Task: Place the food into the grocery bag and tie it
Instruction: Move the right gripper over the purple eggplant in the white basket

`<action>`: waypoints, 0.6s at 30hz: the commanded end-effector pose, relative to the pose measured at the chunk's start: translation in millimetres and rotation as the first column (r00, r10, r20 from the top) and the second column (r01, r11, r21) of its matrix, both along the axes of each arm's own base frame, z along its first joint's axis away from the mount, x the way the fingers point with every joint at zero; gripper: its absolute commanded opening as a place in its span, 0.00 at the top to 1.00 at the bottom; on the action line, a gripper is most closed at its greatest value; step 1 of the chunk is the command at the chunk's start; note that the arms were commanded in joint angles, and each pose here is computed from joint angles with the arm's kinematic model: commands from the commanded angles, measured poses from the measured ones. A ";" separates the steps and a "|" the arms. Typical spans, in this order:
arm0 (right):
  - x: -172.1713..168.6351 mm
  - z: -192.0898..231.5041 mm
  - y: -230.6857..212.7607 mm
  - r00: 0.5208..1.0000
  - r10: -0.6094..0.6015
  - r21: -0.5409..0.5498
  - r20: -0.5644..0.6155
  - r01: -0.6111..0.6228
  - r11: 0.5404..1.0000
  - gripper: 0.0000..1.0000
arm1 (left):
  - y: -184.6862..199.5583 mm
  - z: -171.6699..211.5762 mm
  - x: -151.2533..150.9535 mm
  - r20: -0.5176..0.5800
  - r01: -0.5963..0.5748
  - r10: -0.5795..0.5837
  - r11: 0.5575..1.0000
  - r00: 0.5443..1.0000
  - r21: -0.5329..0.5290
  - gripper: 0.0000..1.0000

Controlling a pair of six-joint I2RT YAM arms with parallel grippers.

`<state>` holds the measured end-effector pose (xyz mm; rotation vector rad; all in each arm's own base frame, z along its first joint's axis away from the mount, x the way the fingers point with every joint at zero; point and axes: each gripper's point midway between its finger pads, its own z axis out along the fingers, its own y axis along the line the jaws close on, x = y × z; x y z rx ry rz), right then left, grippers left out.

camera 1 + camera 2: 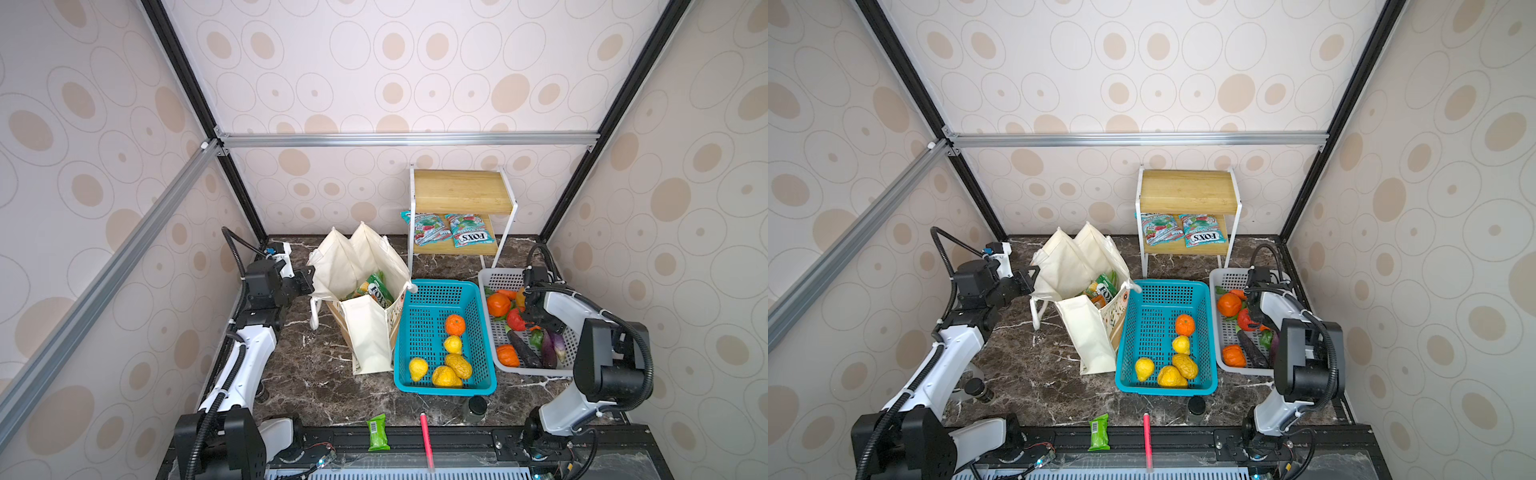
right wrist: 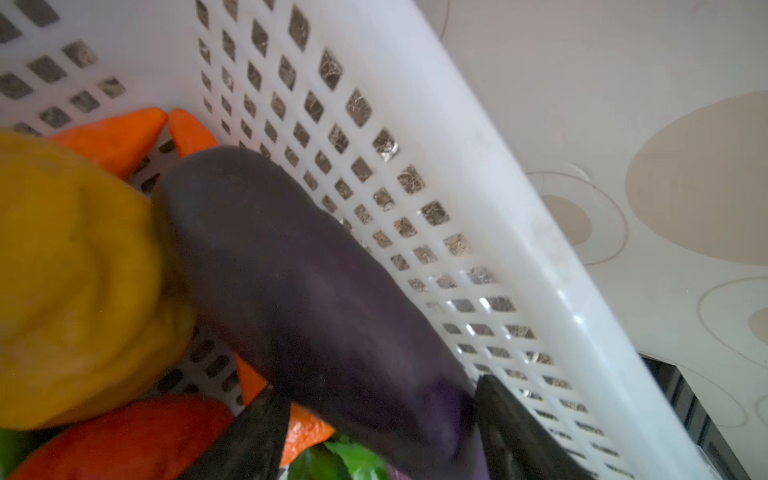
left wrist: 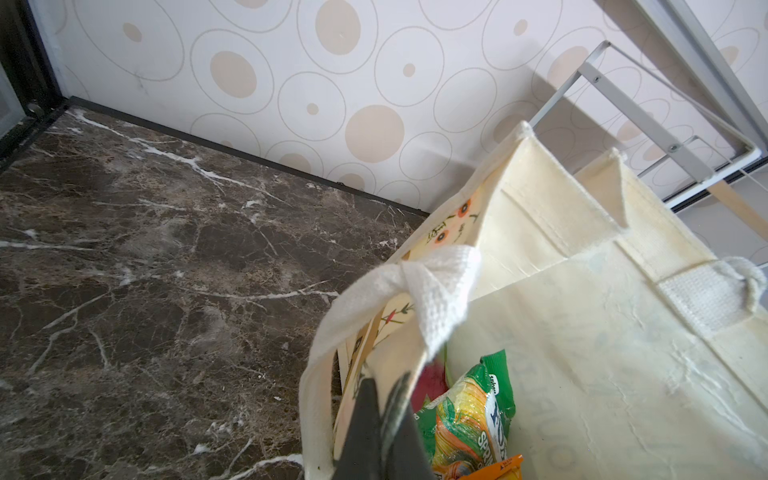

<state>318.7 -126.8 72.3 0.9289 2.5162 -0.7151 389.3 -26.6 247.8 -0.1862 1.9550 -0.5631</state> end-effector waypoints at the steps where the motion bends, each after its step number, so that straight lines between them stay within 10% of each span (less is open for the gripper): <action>1: -0.8 -3.6 -1.1 1.000 -0.007 0.004 -0.015 0.007 1.000 0.36 | 4.5 24.4 6.0 0.089 -0.008 0.005 0.999 0.996 0.032 1.00; 18: 1.0 14.6 -0.5 0.999 0.015 -0.037 0.043 -0.014 0.999 0.57 | 5.1 24.9 5.5 0.091 -0.008 0.005 0.999 0.996 0.034 1.00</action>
